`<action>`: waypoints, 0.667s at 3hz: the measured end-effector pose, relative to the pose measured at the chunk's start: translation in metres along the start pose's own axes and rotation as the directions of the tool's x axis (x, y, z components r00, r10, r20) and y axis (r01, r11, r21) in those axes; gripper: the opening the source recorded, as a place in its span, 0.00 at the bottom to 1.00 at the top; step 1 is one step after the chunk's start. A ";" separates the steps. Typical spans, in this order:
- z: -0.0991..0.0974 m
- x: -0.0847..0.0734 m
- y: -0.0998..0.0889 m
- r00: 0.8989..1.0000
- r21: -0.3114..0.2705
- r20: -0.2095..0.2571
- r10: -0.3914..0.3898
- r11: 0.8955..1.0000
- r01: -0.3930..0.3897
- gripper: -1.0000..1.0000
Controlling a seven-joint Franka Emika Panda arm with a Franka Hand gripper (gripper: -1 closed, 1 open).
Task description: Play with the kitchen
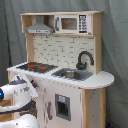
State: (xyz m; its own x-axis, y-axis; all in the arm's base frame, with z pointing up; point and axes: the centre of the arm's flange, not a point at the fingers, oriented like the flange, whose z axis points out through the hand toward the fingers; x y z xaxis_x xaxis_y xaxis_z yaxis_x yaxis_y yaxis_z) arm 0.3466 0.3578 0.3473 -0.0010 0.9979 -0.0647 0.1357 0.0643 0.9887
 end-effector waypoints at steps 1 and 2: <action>0.000 0.000 0.000 0.995 0.000 0.000 0.101 0.995 -0.101 0.00; -0.001 0.000 0.000 0.978 0.000 -0.001 0.208 0.978 -0.208 0.00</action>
State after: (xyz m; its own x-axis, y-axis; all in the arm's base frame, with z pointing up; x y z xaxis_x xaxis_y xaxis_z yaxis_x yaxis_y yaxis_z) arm 0.3460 0.3579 0.3473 0.0266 0.9894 0.1424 0.1331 -0.1447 0.9805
